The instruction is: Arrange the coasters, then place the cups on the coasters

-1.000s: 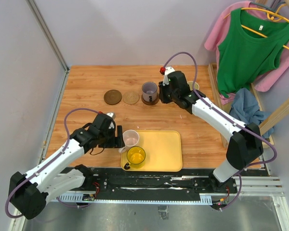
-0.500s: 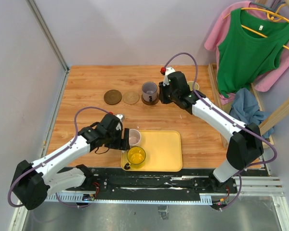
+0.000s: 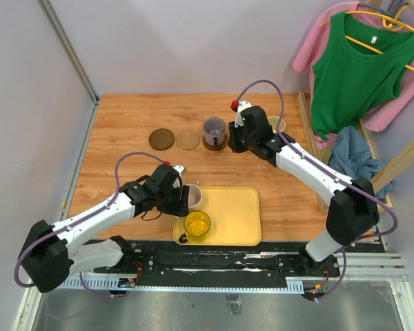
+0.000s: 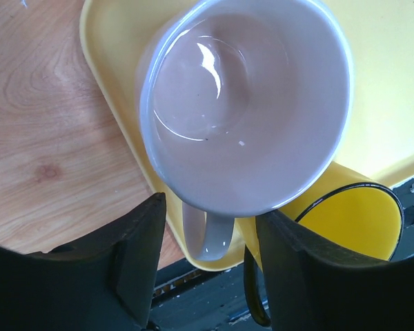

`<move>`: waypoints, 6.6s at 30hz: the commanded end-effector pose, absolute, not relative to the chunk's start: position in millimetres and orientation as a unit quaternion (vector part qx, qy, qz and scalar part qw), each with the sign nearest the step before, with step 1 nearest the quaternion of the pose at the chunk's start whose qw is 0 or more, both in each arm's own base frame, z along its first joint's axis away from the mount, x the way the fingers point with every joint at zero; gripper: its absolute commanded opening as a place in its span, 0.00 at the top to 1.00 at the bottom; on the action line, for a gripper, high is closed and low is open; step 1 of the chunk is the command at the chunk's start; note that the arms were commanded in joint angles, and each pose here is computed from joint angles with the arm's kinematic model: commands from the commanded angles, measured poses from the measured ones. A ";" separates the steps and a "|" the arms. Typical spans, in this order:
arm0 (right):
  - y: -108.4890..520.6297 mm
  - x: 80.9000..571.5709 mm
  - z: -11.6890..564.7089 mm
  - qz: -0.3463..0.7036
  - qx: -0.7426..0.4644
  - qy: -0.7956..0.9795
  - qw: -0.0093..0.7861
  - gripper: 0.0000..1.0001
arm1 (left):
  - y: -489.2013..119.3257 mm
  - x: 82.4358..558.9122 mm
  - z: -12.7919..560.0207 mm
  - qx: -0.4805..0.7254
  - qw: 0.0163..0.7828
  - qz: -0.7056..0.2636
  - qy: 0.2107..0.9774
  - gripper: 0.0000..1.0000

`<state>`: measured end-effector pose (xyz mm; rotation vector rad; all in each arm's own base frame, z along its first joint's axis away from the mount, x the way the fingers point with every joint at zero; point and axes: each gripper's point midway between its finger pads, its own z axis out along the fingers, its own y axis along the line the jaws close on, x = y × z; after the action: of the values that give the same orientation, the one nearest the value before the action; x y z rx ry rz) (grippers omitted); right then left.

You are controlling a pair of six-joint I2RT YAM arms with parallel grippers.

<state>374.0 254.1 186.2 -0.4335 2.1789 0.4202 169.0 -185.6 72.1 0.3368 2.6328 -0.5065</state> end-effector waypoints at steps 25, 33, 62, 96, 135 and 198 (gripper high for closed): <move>241.8 362.4 180.7 0.171 -0.154 0.876 0.424 0.82 | -197.9 176.6 41.8 0.136 0.231 -0.157 0.951 0.60; 241.1 356.5 180.6 0.176 -0.154 0.877 0.420 0.82 | -195.6 174.3 39.6 0.134 0.228 -0.154 0.952 0.92; 162.6 303.4 191.4 0.101 -0.110 0.860 0.489 0.79 | -188.0 333.4 144.8 0.074 0.412 -0.030 0.908 1.00; 165.2 310.9 182.4 0.083 -0.135 0.865 0.476 0.80 | -178.4 473.5 87.3 0.027 0.362 -0.004 0.932 1.00; 179.4 309.1 176.1 0.118 -0.136 0.868 0.463 0.81 | -167.4 463.7 83.1 0.014 0.345 0.018 0.938 0.56; 176.9 292.5 159.3 0.128 -0.136 0.882 0.433 0.57 | -200.0 168.2 147.2 0.213 0.215 -0.178 0.936 0.14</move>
<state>297.4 182.5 158.1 -0.3511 2.1943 0.3136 195.0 -197.4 137.9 0.5855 2.5534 -0.4139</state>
